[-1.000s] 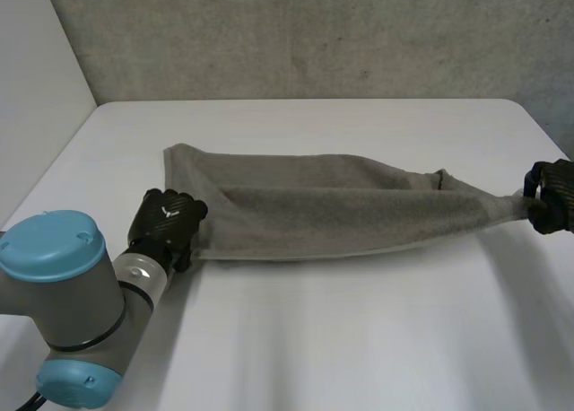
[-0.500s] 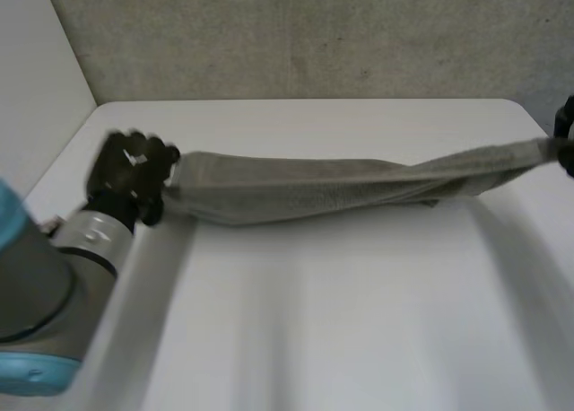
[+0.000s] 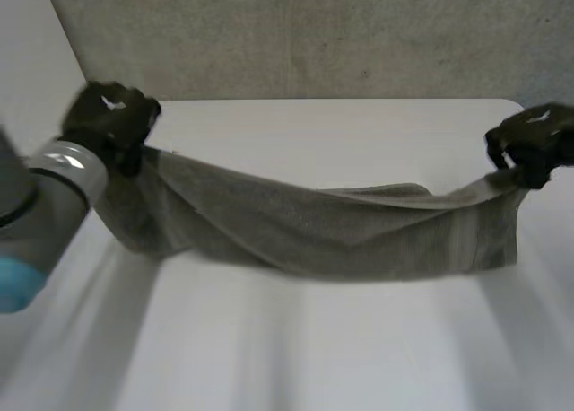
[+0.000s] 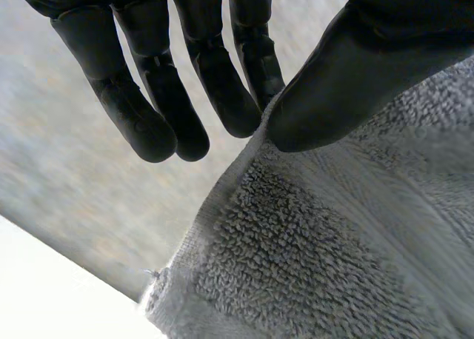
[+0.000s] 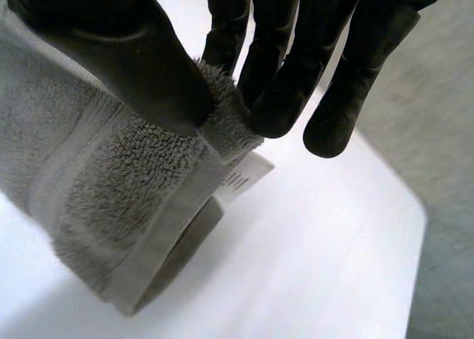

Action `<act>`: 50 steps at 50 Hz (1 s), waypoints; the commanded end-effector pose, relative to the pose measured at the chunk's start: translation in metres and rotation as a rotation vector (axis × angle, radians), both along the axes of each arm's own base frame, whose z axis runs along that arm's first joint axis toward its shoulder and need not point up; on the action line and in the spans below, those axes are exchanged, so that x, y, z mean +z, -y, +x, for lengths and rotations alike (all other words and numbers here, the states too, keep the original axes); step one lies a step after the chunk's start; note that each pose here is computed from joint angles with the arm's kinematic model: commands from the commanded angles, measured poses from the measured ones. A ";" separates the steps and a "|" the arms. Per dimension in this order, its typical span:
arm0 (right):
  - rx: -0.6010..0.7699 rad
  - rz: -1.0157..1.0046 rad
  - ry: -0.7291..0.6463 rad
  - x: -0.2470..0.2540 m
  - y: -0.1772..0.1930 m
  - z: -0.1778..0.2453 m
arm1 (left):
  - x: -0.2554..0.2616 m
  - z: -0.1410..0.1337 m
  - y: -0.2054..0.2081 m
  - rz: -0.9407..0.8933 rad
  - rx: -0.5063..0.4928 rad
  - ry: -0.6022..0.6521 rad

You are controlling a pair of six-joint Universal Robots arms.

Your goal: Fold the towel.

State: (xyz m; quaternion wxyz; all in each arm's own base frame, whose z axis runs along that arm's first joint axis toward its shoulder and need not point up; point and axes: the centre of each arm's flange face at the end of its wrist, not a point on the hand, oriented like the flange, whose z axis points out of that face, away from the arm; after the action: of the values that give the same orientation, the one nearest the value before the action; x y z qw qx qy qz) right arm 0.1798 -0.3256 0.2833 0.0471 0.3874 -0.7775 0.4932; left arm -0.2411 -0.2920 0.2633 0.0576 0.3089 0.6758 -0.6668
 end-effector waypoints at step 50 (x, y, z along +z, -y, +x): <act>0.048 -0.311 0.145 -0.061 0.017 0.063 | -0.088 0.013 0.032 -0.083 -0.069 -0.154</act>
State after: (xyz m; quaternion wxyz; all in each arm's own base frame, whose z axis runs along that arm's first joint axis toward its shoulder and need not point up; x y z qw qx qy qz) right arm 0.2520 -0.3669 0.2062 0.0379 0.3571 -0.6734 0.6462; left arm -0.2342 -0.3521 0.1877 -0.0209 0.2281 0.6354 -0.7374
